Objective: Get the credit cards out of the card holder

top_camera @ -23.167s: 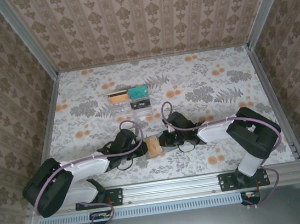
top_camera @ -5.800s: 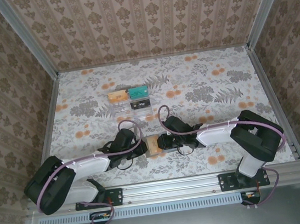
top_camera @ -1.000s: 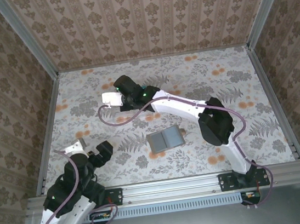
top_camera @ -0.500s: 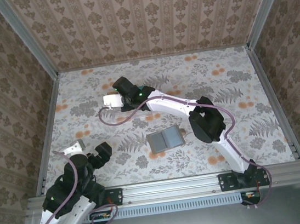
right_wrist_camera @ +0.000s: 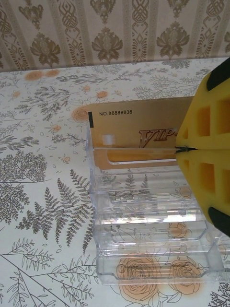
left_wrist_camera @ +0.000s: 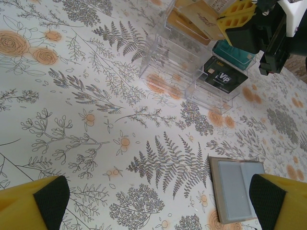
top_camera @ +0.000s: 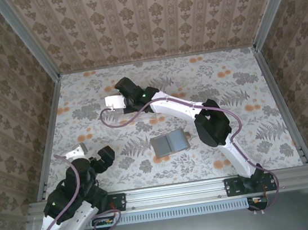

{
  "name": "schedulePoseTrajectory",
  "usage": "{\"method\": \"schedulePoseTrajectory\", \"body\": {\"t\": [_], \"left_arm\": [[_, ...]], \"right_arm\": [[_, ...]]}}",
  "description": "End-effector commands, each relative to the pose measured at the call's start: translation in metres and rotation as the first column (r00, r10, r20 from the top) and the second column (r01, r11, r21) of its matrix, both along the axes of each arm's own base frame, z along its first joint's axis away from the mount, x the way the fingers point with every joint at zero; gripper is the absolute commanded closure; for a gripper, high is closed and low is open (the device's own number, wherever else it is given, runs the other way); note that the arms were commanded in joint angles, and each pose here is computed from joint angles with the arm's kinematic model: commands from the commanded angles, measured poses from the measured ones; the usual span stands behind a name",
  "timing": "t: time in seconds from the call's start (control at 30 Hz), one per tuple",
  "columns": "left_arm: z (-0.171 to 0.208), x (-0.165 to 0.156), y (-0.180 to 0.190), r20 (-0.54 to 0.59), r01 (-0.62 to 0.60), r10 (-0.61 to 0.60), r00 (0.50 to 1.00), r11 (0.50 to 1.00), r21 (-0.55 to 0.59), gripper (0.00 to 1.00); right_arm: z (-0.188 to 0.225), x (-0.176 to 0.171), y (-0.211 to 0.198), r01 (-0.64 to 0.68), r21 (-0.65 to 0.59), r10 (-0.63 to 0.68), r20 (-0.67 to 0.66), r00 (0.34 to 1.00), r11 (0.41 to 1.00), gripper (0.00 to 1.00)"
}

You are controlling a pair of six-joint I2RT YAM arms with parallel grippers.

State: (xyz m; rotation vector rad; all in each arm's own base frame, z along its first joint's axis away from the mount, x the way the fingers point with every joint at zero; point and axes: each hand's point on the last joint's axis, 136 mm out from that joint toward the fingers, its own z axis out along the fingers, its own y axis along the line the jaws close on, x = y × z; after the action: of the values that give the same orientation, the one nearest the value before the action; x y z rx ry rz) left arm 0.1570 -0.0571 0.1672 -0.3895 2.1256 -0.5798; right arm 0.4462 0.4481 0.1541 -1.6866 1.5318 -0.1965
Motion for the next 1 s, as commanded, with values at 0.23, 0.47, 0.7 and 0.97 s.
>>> {"method": "schedulePoseTrajectory", "body": {"t": [0.23,0.47,0.7,0.97], "left_arm": [[0.000,0.001,0.005,0.008,-0.026,0.026,1.000,1.000,0.001,0.00],[-0.004,0.000,0.004,-0.001,-0.026,0.026,1.000,1.000,-0.004,0.00],[-0.005,0.000,0.005,-0.002,-0.026,0.026,1.000,1.000,0.001,0.00],[-0.007,0.000,0.005,-0.006,-0.027,0.027,1.000,1.000,0.004,0.00]], "right_arm": [[0.045,0.005,0.000,0.023,0.096,-0.028,0.049,0.998,0.995,1.00],[0.043,0.016,0.001,0.040,0.098,-0.050,0.111,0.993,0.994,1.00],[0.025,0.022,-0.001,0.049,0.073,-0.056,0.095,0.994,0.996,1.00],[-0.002,0.016,-0.005,0.040,0.041,-0.040,-0.002,0.999,0.998,1.00]]}}
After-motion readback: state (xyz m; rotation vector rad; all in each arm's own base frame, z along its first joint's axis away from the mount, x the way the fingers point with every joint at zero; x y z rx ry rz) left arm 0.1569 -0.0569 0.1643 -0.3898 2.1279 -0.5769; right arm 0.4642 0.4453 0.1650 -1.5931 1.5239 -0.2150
